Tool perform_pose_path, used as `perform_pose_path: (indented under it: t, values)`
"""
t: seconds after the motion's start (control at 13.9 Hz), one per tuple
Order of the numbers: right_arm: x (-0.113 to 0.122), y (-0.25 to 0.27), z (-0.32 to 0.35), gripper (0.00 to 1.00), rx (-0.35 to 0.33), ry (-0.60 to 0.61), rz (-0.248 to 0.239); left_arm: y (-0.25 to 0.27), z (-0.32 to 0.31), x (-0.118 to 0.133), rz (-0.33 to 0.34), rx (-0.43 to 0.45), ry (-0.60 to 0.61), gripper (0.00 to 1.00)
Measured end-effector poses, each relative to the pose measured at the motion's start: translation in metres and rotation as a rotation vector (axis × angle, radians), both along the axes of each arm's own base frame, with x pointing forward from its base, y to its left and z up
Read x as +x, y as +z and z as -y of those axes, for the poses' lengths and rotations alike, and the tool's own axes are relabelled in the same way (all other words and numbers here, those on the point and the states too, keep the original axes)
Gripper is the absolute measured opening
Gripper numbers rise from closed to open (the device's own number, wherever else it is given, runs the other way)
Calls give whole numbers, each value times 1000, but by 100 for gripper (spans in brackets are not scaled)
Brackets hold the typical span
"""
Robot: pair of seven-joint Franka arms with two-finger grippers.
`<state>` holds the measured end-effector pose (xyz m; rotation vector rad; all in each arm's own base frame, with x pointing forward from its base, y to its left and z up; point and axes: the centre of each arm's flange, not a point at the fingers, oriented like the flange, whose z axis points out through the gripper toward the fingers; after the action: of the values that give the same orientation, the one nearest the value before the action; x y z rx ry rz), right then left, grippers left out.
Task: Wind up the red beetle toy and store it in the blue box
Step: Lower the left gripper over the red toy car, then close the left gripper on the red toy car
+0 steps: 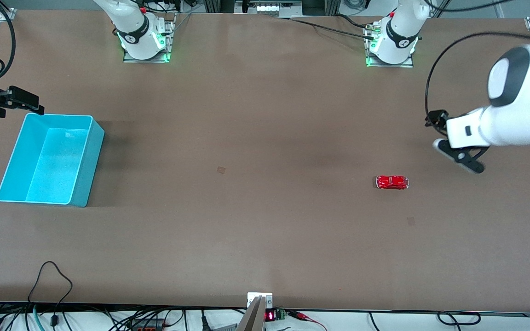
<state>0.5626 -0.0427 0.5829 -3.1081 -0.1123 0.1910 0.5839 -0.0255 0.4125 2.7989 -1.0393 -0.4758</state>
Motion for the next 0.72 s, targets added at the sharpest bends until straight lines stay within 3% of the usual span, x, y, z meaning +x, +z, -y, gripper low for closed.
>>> perform_pose_path:
  t: [0.36,0.72]
  values:
    - [0,0,0,100,0,0,0,-82,5,8,155,-116,-405,100]
    - [0,0,0,100,0,0,0,-160,16,14,260,-162,-687,100]
